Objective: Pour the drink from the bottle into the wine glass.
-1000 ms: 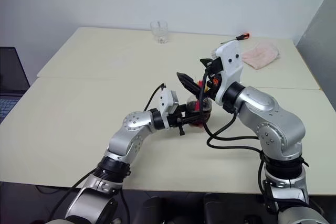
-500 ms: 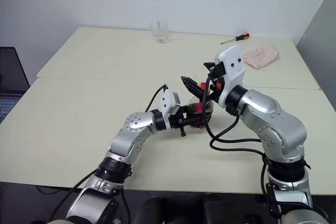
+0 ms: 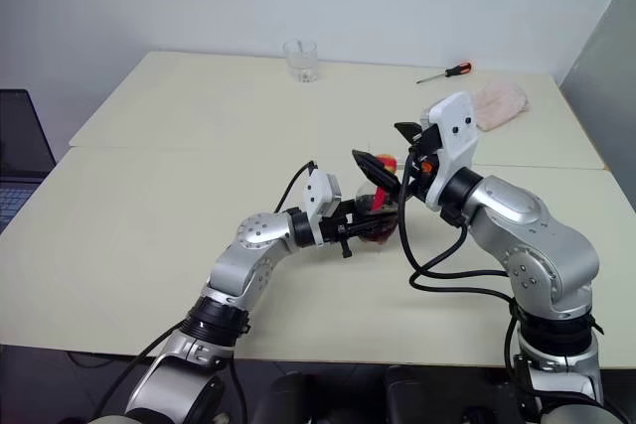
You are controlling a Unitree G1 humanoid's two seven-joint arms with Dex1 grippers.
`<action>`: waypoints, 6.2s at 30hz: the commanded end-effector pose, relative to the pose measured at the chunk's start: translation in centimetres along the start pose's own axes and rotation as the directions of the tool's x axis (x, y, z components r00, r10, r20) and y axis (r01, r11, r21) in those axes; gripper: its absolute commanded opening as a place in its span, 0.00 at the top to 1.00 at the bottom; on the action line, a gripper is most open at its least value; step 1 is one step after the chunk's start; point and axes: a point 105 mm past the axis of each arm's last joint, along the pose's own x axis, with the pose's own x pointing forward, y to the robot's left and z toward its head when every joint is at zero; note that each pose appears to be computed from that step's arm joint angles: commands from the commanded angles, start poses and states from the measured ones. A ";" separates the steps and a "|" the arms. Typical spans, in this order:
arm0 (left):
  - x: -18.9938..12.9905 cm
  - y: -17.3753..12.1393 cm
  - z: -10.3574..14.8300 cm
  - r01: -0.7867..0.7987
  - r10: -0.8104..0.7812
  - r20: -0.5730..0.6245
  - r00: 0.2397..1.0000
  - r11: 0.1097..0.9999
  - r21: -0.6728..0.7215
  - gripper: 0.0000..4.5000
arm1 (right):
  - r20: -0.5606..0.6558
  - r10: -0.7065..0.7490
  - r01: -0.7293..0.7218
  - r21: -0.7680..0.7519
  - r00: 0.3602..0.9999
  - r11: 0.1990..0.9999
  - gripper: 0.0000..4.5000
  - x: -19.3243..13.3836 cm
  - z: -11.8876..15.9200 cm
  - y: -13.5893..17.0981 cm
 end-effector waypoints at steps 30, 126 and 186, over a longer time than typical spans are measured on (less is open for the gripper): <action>-0.5 1.0 2.1 -0.045 0.041 0.068 0.997 0.997 0.063 0.77 | -0.186 -0.546 0.550 -0.033 0.817 0.835 0.73 -8.9 -6.5 -12.8; -21.1 3.6 -1.9 -0.898 0.897 -0.051 0.439 0.436 -0.050 0.01 | -0.048 0.007 0.006 0.267 0.999 0.964 0.00 -0.5 -3.9 -0.5; -13.6 2.1 2.1 -0.455 0.489 -0.247 0.836 0.871 0.183 0.01 | -0.413 -0.510 0.551 0.821 0.755 0.151 0.00 11.3 -13.1 -9.4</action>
